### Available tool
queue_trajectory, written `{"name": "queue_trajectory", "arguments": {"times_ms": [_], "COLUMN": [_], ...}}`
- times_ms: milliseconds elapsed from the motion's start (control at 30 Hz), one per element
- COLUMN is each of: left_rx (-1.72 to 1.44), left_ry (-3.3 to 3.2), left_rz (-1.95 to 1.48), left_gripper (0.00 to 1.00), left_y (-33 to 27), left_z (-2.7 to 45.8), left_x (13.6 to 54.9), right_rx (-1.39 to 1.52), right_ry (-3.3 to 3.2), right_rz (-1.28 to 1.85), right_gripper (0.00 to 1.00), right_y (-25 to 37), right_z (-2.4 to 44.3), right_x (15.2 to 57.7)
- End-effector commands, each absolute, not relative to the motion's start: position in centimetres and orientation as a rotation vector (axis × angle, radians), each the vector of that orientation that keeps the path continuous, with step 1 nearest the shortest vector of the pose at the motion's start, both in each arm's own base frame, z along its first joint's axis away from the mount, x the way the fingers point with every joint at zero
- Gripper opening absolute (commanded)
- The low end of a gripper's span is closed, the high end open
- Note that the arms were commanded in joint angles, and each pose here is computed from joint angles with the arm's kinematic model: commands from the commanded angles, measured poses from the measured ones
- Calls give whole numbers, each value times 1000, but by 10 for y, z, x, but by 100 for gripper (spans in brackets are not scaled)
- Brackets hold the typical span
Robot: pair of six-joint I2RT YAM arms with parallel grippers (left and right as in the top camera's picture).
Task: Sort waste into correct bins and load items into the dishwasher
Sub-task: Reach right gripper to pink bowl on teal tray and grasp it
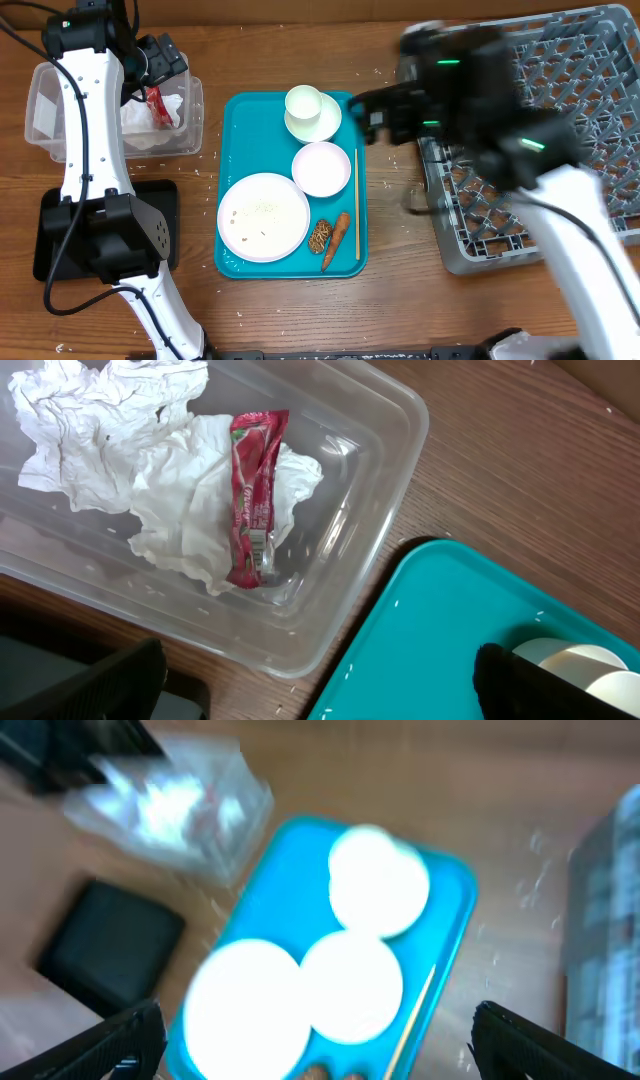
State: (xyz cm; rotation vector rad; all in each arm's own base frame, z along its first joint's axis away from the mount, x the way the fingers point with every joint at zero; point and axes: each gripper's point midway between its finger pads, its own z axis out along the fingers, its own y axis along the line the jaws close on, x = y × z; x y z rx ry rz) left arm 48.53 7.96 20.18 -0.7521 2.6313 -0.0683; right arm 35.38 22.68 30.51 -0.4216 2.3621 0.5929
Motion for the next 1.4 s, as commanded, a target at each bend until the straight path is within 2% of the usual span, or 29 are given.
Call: {"name": "queue_trajectory", "arguments": {"times_ms": [0,167,300,367,500,667,833,967,1133,1300,1367], "left_rx": [-760,-760,-760,-760,-760,-760,-760,-760,-760,-760,-760], "left_ry": [2607,2607,2607,2607,2607,2607,2607,2607,2607,2607,2607], "left_rz": [-61,-60,-60,-60,-60,-60,-60,-60,-60,-60,-60], "left_gripper": [100,100,100,100,100,100,100,100,100,100,100], "left_y": [79,79,79,79,79,79,79,79,79,79,79], "left_z": [210,210,210,210,210,210,210,210,210,210,210], "left_x": [485,485,485,485,485,485,484,485,485,485,485], "right_rx": [-475,-622,-702,-703,-426,-148,-77,28,65,69,65], "right_ry": [2459,2547,2579,2551,2572,2633,2670,2682,2694,2705,2705], "right_rz": [456,475,560,557,556,526,425,301,260,229,230], "right_gripper": [100,100,100,100,99,89,88,82,77,75,69], "right_y": [256,309,335,343,347,351,351,341,341,339,341], "right_z": [255,193,172,168,157,125,97,79,63,50,48], "right_x": [366,362,350,357,381,395,392,390,389,390,390]}}
